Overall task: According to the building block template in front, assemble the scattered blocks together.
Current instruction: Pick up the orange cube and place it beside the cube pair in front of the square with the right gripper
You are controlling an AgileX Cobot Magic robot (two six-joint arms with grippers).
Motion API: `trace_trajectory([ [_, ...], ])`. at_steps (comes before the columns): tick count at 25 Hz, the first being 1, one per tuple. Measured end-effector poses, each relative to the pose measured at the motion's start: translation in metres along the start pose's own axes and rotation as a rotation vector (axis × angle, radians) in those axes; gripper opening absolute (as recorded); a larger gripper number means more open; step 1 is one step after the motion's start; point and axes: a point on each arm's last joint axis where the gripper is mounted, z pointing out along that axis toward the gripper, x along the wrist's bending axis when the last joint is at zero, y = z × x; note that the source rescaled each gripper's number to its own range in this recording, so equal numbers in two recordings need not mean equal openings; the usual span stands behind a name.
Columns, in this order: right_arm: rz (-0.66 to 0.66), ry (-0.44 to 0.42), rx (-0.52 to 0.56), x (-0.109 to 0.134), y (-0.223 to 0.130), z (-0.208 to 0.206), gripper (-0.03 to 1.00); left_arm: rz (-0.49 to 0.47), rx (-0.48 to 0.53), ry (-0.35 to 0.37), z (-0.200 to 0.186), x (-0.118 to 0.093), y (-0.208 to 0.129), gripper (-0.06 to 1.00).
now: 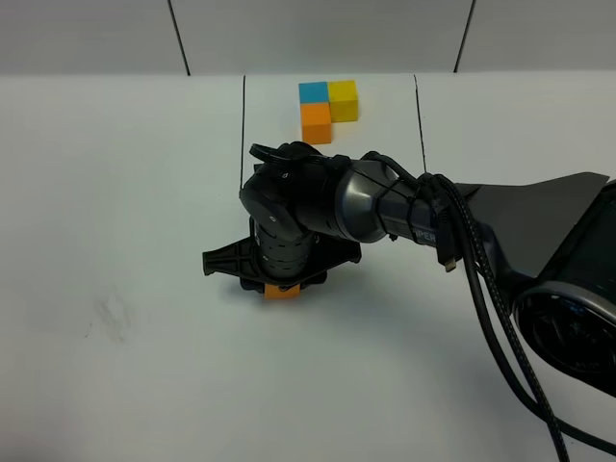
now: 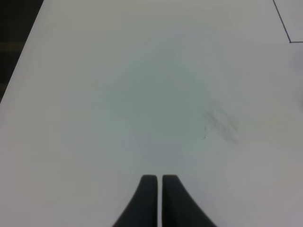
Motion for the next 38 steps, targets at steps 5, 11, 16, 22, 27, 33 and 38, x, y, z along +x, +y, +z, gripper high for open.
trace_trajectory([
  [5,0.004,0.004,-0.003,0.000,0.000,0.000,0.58,0.000,0.000,0.000,0.000,0.000,0.000,0.00],
  [11,0.005,0.010,-0.009,0.001,0.001,0.000,0.58,0.000,0.000,0.000,0.000,0.000,0.000,0.00],
  [16,0.010,0.017,-0.017,0.000,0.003,0.000,0.58,0.000,0.000,0.000,0.000,0.000,0.000,0.00],
  [22,0.009,0.017,-0.018,0.000,0.003,0.001,0.58,0.000,0.000,0.000,0.000,0.000,0.000,0.00],
  [27,0.008,0.006,-0.008,0.000,0.003,0.007,0.58,0.000,0.000,0.000,0.000,0.000,0.000,0.00],
  [33,0.009,-0.008,0.000,0.006,0.010,0.010,0.58,0.000,0.000,0.000,0.000,0.000,0.000,0.00],
  [38,0.010,-0.011,0.002,0.008,0.012,0.011,0.58,0.000,0.000,0.000,0.000,0.000,0.000,0.00],
])
